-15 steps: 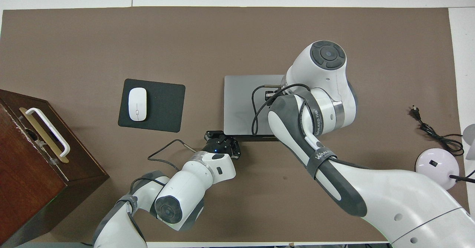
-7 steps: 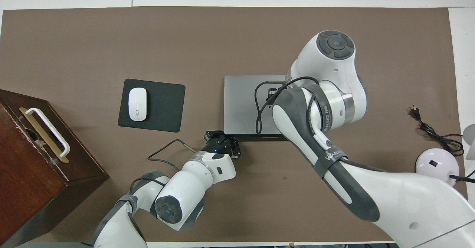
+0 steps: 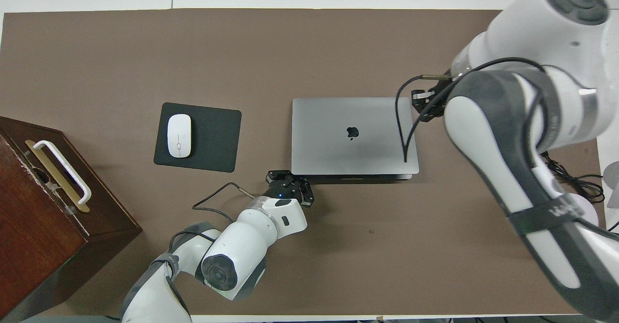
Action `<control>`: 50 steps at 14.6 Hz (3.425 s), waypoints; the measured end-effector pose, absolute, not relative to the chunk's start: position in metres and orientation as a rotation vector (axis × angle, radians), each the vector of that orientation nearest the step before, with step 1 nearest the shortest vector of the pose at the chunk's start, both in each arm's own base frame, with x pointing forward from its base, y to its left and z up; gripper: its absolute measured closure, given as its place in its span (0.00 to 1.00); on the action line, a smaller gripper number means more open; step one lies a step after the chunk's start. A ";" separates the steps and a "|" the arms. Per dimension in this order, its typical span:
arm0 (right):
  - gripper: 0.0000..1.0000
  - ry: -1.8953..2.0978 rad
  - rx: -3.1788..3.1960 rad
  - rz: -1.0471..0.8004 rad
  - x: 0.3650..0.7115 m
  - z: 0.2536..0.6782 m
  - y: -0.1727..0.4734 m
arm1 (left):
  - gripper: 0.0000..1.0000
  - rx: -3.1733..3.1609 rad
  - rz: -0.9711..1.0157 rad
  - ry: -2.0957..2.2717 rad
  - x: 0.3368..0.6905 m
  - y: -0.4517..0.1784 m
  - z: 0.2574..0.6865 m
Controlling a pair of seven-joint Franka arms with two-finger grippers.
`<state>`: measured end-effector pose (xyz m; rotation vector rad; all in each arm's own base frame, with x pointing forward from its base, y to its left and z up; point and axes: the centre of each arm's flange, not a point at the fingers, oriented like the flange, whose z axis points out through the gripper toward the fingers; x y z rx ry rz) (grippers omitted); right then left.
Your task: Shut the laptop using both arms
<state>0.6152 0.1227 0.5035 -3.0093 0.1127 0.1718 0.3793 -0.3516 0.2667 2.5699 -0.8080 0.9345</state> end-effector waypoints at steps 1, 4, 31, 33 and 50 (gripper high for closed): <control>0.99 0.096 -3.036 0.135 0.614 0.522 0.100 | 0.99 2.576 0.923 -0.791 0.380 -0.352 0.267; 0.99 0.046 -3.102 0.028 0.601 0.572 0.042 | 0.99 2.625 0.852 -0.755 0.390 -0.348 0.273; 0.00 0.044 -3.134 -0.036 0.546 0.607 -0.049 | 0.84 3.030 0.161 -0.312 0.476 -0.174 0.523; 0.00 0.044 -3.134 -0.035 0.545 0.607 -0.049 | 0.61 3.055 0.184 -0.226 0.491 -0.141 0.543; 0.00 0.022 -3.134 -0.033 0.546 0.606 -0.041 | 0.00 3.102 0.113 0.052 0.561 -0.038 0.604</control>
